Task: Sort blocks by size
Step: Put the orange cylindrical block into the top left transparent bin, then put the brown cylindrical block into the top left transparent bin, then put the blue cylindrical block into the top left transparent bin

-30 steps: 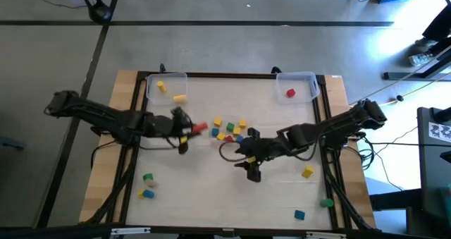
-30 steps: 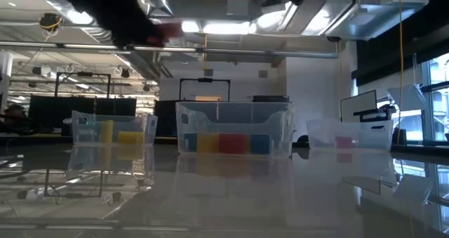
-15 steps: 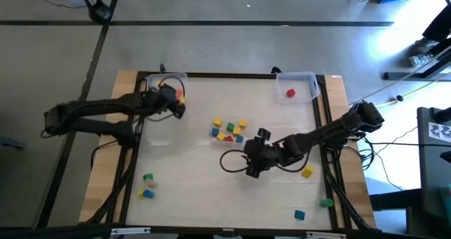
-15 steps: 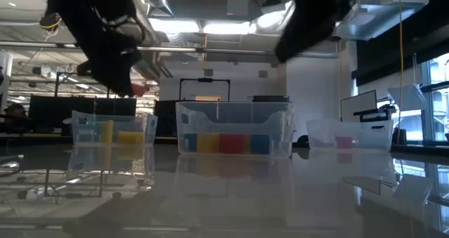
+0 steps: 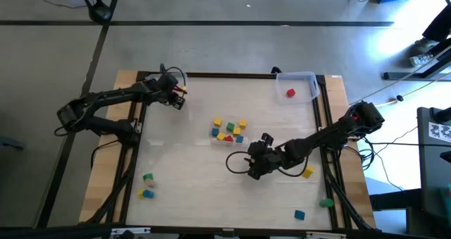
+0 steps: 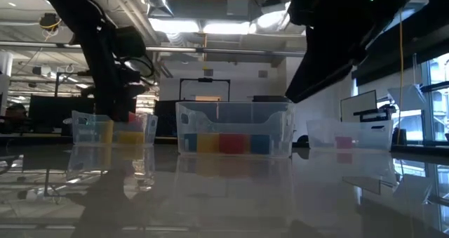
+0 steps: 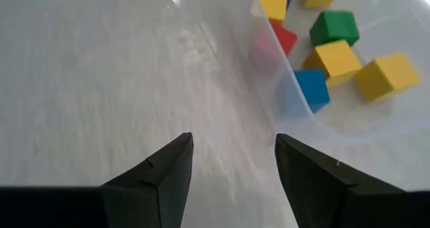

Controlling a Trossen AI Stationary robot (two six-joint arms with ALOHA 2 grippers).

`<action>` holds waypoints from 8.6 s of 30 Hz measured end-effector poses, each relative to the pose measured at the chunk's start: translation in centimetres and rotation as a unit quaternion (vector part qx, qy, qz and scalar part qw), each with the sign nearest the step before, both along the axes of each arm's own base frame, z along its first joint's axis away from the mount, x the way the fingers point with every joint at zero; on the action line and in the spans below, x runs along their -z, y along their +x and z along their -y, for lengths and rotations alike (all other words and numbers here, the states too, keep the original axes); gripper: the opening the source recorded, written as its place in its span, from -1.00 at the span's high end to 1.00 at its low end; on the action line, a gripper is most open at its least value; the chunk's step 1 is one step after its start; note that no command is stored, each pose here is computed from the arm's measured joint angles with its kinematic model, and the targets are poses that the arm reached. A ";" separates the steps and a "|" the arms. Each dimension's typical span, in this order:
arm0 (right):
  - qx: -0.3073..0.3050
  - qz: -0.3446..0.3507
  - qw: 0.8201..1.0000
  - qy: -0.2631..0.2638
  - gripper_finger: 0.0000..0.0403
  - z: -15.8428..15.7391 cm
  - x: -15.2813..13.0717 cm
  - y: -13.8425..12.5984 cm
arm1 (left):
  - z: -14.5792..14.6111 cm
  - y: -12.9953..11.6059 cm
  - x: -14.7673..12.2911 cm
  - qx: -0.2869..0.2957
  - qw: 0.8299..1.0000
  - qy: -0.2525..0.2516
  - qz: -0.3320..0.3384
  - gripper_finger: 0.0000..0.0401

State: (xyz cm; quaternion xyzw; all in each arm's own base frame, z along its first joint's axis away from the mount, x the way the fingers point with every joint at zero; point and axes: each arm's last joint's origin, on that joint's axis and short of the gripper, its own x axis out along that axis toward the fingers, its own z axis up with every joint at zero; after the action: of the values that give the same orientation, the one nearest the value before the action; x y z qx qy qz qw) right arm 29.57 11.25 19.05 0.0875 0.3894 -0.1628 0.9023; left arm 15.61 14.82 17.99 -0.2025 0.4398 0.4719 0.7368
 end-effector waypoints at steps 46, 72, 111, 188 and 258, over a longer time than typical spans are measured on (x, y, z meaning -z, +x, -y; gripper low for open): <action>-0.115 0.026 0.990 -0.075 -0.04 -0.3 -0.5 1.2 | 22.1 -0.7 -9.0 0.285 0.914 -0.284 0.048 0.12; -0.125 0.021 0.989 -0.071 -0.04 -0.3 -0.4 1.1 | 32.4 -2.8 -3.2 0.143 0.945 -0.286 -0.071 0.16; -0.113 0.025 0.990 -0.076 -0.04 -0.3 -0.5 1.1 | 32.4 -3.5 -0.4 0.160 0.940 -0.286 -0.094 0.30; -0.137 0.118 0.981 -0.071 -0.04 -0.6 4.1 5.8 | -7.5 2.6 -0.7 0.029 0.985 -0.145 -0.085 0.36; -0.149 0.112 0.981 -0.045 -0.04 -0.5 4.2 5.8 | 34.3 -1.1 -6.5 0.384 0.876 -0.286 -0.052 -0.05</action>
State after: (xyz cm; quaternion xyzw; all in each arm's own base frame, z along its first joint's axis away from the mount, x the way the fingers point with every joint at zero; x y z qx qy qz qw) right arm 35.38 11.73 14.90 0.0056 0.2868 -0.0329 0.9574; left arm 14.56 -19.50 24.53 -0.1947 0.6362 0.0153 0.7464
